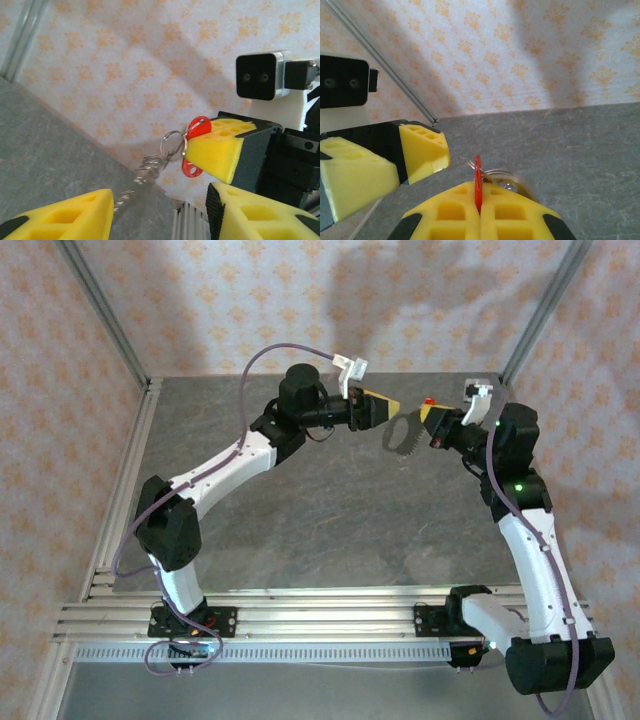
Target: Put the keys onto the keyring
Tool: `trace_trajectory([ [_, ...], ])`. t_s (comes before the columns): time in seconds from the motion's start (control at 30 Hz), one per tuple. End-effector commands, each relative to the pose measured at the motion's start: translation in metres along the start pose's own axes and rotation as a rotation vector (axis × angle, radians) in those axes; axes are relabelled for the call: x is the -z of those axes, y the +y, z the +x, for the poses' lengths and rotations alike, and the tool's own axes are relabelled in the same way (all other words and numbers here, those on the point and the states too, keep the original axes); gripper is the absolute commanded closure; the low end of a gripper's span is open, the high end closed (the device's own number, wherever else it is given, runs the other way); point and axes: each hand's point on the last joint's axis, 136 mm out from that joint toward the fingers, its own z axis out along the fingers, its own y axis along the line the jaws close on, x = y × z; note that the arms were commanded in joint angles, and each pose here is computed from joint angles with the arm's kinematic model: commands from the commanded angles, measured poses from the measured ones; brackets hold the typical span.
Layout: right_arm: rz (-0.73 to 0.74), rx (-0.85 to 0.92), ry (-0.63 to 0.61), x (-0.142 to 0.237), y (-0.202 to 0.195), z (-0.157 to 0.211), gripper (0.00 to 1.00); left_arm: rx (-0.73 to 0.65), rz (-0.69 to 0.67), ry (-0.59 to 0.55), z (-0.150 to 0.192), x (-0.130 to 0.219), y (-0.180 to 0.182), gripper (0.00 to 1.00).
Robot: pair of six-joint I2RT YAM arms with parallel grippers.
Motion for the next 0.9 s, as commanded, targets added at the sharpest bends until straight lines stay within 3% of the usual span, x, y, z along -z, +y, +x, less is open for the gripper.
trace_trajectory([
  [0.0,0.037,0.026,-0.009,0.000,-0.004,-0.009,1.00,-0.022,-0.019,-0.060,-0.018,0.014,-0.011,0.43],
  [0.17,0.070,0.009,0.033,-0.015,-0.020,0.001,1.00,-0.017,-0.085,-0.084,-0.022,0.027,0.001,0.34],
  [0.67,0.061,-0.092,0.145,-0.098,-0.069,0.021,1.00,-0.006,-0.248,-0.109,-0.022,0.060,0.031,0.31],
  [0.87,0.047,-0.205,0.218,-0.130,-0.087,0.064,1.00,-0.007,-0.286,-0.107,-0.022,0.068,0.033,0.31],
])
